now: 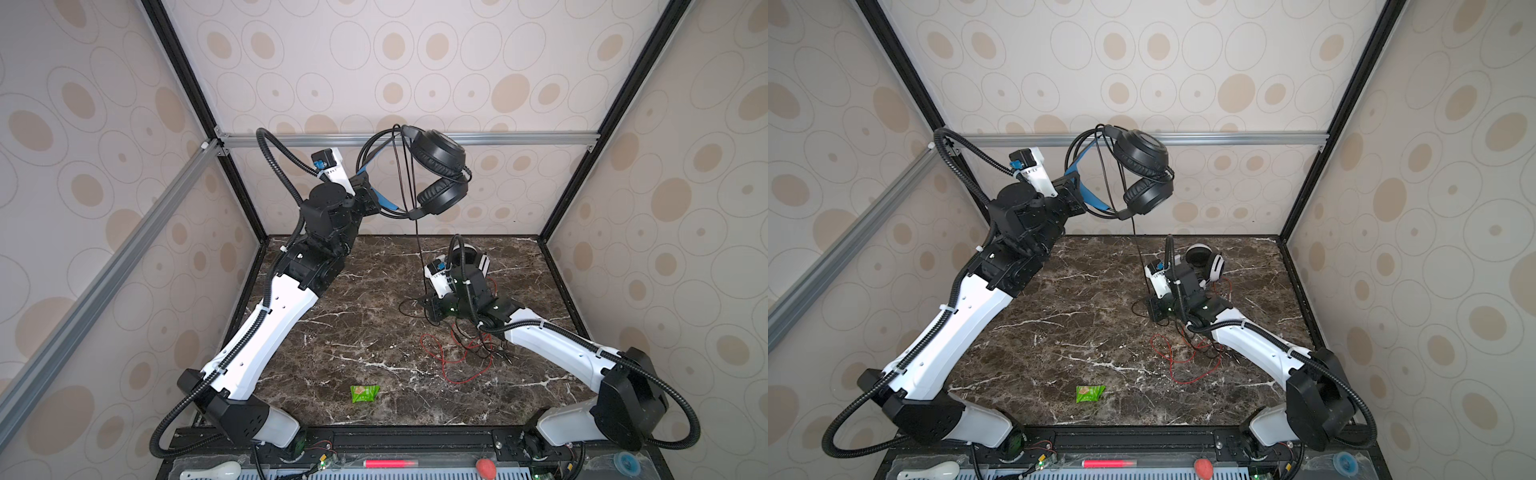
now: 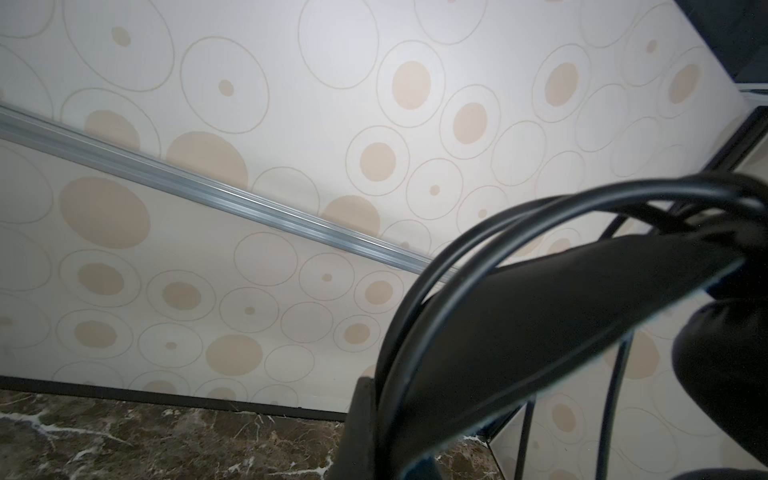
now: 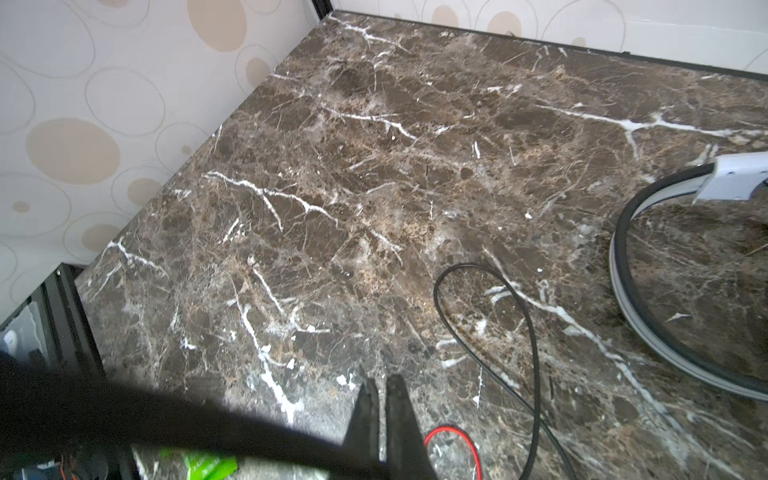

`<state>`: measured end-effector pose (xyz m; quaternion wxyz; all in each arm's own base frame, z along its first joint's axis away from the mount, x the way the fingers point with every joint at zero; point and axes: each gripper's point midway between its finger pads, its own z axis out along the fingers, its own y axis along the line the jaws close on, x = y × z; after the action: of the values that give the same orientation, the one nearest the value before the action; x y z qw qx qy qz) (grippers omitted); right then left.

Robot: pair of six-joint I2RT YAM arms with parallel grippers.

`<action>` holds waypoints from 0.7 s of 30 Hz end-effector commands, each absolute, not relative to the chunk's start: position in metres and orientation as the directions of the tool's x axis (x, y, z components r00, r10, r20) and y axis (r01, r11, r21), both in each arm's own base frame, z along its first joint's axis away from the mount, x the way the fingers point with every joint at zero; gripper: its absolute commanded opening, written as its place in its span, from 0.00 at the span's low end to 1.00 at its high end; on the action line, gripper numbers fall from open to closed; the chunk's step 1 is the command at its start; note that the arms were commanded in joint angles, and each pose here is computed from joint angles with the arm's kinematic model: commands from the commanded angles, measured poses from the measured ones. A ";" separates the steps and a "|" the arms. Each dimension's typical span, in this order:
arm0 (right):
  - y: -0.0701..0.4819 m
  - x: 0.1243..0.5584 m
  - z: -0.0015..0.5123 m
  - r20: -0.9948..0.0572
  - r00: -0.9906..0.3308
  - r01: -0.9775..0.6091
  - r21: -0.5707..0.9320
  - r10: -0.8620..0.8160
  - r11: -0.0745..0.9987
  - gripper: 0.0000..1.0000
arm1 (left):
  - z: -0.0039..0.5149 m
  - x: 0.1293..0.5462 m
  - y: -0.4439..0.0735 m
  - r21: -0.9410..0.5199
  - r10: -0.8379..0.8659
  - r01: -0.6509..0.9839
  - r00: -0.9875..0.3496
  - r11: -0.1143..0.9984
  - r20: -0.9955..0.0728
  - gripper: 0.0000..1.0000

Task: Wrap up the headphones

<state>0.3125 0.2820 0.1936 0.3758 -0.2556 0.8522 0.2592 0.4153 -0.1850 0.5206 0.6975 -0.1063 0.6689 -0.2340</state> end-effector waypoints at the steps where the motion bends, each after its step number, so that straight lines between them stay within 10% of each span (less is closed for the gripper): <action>1: 0.279 0.294 0.195 -0.762 -0.555 -0.657 0.155 -0.334 0.738 0.00 | 0.552 0.416 -0.166 -0.547 -0.565 0.150 0.118 0.823 -0.817 0.00; 21: 0.312 0.249 0.277 -0.805 -0.329 -0.788 -0.054 -0.494 0.613 0.00 | 0.444 0.469 -0.140 -0.240 -0.239 -0.150 0.026 0.959 -0.971 0.00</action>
<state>0.2520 0.3198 0.2516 0.3951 -0.3877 0.8100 0.1934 0.4718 -0.1555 0.4128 0.6666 -0.1119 0.7364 -0.0303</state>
